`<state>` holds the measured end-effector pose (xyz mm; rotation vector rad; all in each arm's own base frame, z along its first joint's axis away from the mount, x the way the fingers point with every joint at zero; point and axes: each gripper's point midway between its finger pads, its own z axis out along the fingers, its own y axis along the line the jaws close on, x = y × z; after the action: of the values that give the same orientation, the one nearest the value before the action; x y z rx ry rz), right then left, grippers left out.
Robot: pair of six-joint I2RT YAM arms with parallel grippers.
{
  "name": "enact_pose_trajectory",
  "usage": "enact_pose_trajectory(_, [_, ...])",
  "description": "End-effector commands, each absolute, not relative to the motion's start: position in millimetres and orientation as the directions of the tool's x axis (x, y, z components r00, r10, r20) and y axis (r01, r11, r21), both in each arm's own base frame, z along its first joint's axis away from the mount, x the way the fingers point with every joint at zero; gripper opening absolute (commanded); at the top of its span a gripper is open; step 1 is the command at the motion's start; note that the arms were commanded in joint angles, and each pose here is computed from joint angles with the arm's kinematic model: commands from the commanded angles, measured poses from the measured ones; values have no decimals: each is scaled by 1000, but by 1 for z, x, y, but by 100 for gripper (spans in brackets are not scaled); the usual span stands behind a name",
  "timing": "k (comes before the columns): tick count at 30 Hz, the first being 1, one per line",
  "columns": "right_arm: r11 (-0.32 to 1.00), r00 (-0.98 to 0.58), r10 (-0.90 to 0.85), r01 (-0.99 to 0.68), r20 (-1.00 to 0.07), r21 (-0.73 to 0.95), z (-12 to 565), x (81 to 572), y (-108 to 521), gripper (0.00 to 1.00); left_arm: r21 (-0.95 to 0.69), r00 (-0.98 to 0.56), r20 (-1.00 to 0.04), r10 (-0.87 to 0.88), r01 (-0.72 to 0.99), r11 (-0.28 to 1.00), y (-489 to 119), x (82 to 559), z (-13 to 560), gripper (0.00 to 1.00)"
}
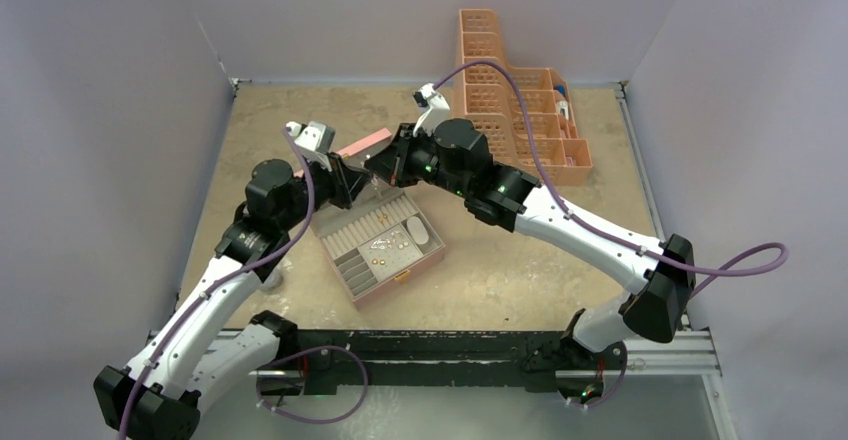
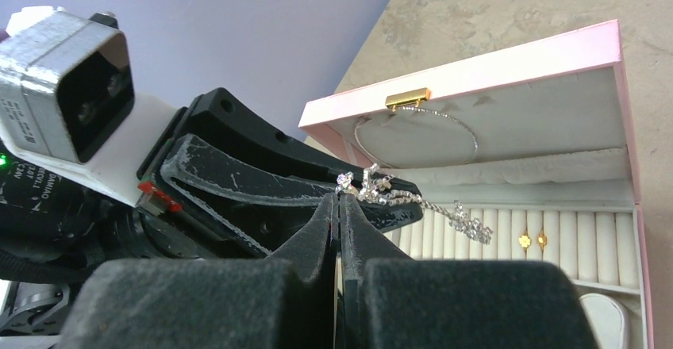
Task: Organize the mixed jewelry
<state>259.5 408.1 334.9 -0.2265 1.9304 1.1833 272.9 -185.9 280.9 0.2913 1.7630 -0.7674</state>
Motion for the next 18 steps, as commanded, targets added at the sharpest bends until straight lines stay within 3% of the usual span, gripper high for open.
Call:
enact_pose_trajectory(1, [468,-582,334,-580,-741,667,380,259,406,0,-286,-237,-955,-181,557,780,-178,277,313,9])
enact_pose_trajectory(10, [468,-581,338,-579,-740,668,381,261,406,0,-285,-238,-954,-181,546,788,-177,279,312,9])
enact_pose_trajectory(18, [451,-595,325,-586,-735,674,379,258,409,0,-298,-242,-952,-186,609,735,-189,274,314,21])
